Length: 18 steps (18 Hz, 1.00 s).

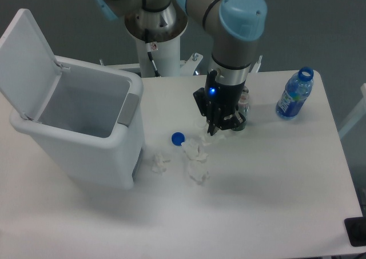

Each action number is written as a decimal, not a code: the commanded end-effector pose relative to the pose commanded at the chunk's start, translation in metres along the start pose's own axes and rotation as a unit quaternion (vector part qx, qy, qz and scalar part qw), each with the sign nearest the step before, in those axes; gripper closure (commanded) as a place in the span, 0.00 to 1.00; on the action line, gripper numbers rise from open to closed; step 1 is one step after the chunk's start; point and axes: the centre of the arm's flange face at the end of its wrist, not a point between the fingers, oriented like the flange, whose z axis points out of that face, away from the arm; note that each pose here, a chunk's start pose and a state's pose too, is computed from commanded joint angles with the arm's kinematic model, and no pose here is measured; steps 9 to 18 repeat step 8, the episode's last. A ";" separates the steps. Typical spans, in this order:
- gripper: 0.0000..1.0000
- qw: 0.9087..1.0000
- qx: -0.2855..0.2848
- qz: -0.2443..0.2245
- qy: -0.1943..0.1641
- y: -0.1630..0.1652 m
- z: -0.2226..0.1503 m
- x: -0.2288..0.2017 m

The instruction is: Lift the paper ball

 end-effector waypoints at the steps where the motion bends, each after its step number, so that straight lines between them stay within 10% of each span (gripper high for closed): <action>1: 1.00 1.000 0.000 0.001 0.000 -0.001 0.000 0.000; 18: 1.00 1.000 -0.001 0.000 0.001 0.000 0.002 0.000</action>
